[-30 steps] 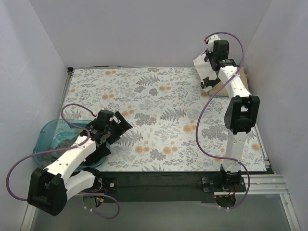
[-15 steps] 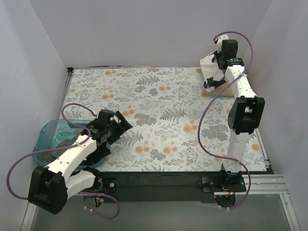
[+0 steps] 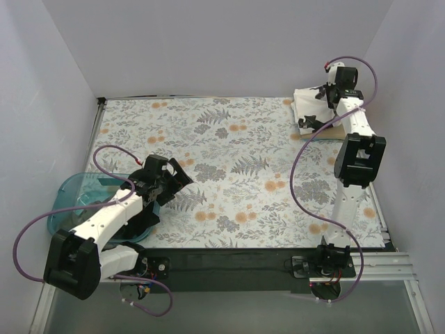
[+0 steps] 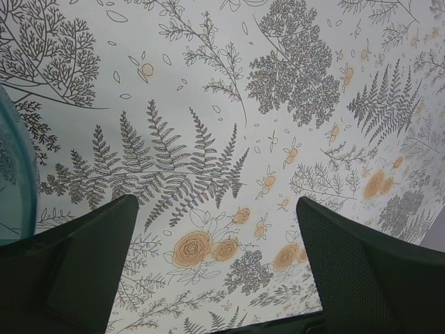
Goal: Fold and stack the t-shirts
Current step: Neatly place the folded tshirt to the corner
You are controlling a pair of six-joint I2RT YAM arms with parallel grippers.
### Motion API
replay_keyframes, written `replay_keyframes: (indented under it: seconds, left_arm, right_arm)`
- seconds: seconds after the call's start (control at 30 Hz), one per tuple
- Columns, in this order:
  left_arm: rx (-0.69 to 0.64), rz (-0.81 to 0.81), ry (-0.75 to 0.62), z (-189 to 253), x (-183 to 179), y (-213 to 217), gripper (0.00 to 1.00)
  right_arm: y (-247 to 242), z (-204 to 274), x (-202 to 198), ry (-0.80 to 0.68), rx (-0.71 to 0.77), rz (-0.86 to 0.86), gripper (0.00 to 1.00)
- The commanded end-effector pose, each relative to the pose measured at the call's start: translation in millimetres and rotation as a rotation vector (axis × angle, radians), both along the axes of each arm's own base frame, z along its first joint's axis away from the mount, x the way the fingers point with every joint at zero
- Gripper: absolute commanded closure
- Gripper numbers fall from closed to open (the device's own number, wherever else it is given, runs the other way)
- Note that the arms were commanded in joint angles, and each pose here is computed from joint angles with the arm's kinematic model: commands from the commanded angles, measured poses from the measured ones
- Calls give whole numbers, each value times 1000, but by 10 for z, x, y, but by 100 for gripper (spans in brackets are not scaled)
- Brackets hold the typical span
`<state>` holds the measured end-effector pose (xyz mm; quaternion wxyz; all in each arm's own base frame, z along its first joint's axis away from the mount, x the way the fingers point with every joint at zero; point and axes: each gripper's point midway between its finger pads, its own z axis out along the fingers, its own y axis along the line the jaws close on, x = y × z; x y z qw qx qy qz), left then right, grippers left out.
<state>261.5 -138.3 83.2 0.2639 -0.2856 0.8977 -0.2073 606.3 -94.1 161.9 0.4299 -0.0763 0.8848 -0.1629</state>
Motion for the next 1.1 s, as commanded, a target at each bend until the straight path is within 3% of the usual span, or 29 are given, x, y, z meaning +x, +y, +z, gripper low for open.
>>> replay_keyframes:
  seconds: [0.0, 0.2, 0.33, 0.4, 0.43, 0.5, 0.53, 0.83, 0.97, 1.0, 1.07]
  left_arm:
    - [11, -10, -35, 101, 76, -1, 2]
    - [20, -14, -50, 126, 100, 7, 2]
    - [23, -14, -48, 117, 101, 10, 2]
    - [24, -14, -44, 108, 101, 10, 2]
    - [25, -14, -42, 105, 104, 9, 2]
    - [24, -14, -45, 131, 120, 2, 2]
    - [26, -14, -46, 140, 126, 3, 2]
    - [41, -15, -109, 365, 180, 38, 2]
    - [45, -17, -125, 445, 182, 54, 2]
    - [35, -23, -133, 473, 173, 41, 2]
    - [21, -42, -135, 453, 126, 14, 2]
  right_arm:
    - [-193, 255, 199, -120, 3, -8, 99]
    - [-437, -43, 208, -97, 10, -42, 97]
    - [-557, -120, 224, -96, -12, -68, 86]
    - [-620, -168, 213, -89, -26, -93, 61]
    - [-681, -155, 199, -94, -42, -128, 38]
    - [-723, -142, 180, -101, -43, -165, 5]
    - [-727, -116, 174, -104, -44, -169, 2]
    - [-311, 477, -15, -213, 147, -84, 2]
    - [17, 919, -305, -277, 242, -48, 2]
    - [86, 747, -437, -235, 269, -53, 2]
    - [301, 972, -646, -281, 337, -32, 2]
